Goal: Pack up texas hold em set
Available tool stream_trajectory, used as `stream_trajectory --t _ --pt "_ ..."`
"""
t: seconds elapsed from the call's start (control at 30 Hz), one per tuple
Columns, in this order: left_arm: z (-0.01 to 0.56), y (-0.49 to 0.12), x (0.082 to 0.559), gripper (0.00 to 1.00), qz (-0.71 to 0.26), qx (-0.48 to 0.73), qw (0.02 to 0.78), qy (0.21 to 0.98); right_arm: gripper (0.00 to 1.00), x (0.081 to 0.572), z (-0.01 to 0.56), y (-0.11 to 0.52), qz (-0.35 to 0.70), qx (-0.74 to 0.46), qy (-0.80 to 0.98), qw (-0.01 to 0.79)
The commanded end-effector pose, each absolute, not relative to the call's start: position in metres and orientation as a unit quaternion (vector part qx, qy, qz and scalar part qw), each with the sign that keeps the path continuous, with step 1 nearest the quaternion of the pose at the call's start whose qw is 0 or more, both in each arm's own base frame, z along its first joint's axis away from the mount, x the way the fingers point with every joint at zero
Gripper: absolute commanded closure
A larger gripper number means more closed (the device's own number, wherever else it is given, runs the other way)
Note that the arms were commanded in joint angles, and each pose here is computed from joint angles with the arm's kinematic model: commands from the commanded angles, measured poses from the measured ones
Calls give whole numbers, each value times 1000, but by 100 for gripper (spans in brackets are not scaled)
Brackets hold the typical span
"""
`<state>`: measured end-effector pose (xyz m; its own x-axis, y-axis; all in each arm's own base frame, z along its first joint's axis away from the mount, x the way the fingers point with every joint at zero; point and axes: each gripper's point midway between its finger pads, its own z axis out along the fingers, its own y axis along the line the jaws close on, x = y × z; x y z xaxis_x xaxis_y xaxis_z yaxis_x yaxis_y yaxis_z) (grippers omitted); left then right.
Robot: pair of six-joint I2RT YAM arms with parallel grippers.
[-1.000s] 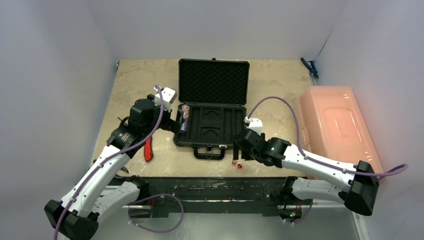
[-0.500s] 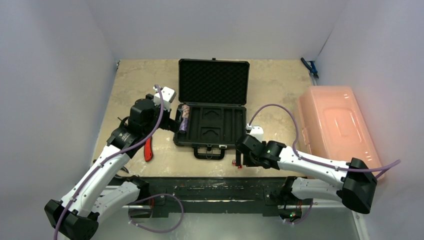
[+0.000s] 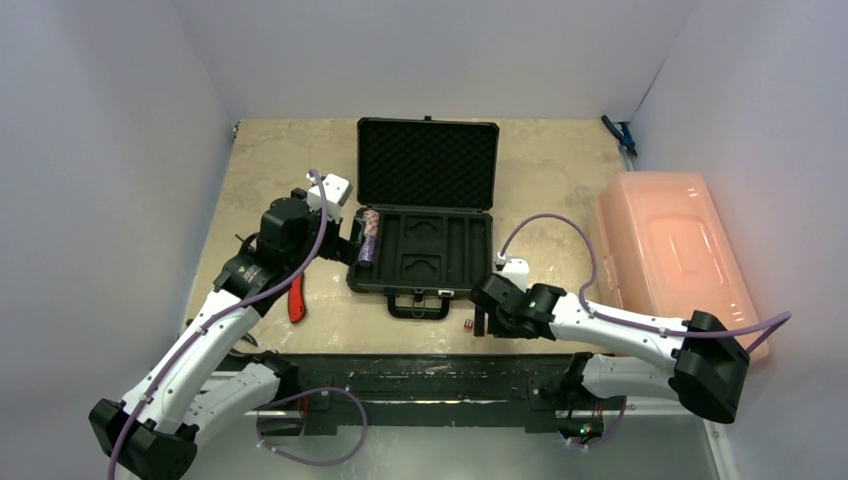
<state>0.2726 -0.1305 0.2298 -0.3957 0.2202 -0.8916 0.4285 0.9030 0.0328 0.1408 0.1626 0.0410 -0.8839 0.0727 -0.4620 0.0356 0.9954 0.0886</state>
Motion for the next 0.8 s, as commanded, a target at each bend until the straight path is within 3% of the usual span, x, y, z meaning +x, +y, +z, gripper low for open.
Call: stream_trajectory --t 0.0,0.37,0.77 --pt "252 -131 277 0 -100 195 541 812 24 140 35 156 24 49 969 240" --pt "252 -131 277 0 -100 195 542 811 36 142 28 160 27 52 970 237" --pt "255 -130 277 0 -98 195 546 809 38 151 48 191 90 15 964 251"
